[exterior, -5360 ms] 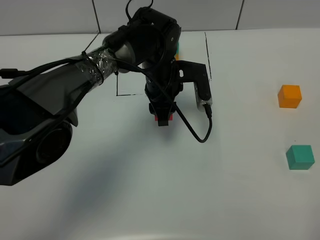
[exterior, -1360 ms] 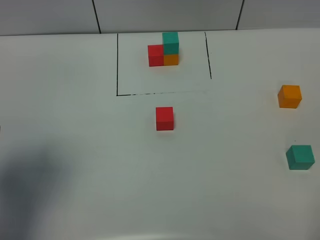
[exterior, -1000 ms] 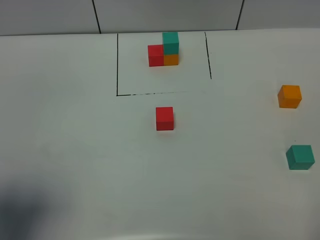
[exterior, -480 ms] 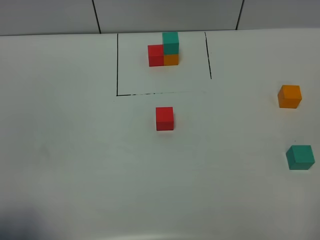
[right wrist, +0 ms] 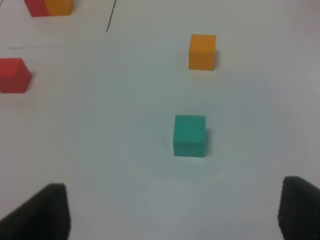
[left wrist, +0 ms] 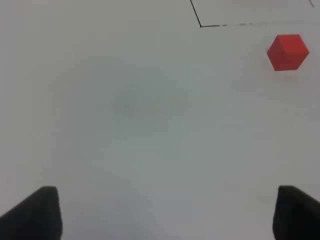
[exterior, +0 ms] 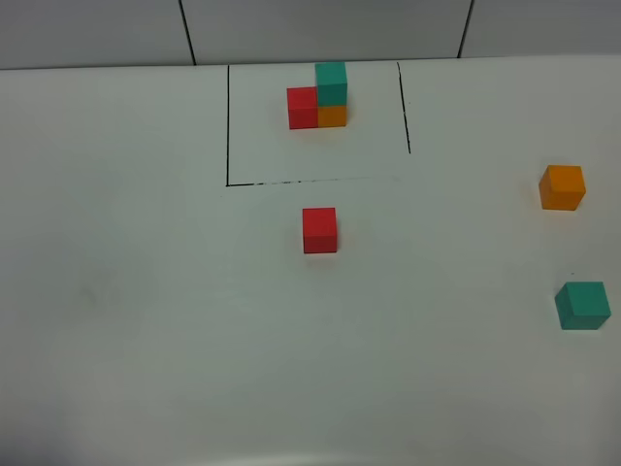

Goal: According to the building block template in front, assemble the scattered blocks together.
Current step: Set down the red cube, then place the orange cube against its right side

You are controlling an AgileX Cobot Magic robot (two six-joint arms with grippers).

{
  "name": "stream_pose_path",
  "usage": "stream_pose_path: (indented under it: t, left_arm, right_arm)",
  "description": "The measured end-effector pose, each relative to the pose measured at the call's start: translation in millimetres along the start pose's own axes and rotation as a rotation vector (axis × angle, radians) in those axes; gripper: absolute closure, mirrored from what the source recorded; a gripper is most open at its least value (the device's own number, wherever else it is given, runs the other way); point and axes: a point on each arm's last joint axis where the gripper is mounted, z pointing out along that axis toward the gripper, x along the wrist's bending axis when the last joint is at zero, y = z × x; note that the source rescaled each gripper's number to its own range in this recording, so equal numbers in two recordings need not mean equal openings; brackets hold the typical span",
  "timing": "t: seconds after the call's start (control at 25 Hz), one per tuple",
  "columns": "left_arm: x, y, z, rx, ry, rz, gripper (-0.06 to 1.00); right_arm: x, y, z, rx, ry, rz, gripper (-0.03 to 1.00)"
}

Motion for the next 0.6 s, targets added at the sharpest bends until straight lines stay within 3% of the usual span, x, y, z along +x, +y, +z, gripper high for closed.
stream_pose_path:
  t: [0.6]
  left_arm:
    - [-0.4,-5.1,-6.5,-0.054,-0.005,0.002,0.27]
  right_arm:
    - [0.0,0.0,0.0,0.0,0.0,0.0,0.27]
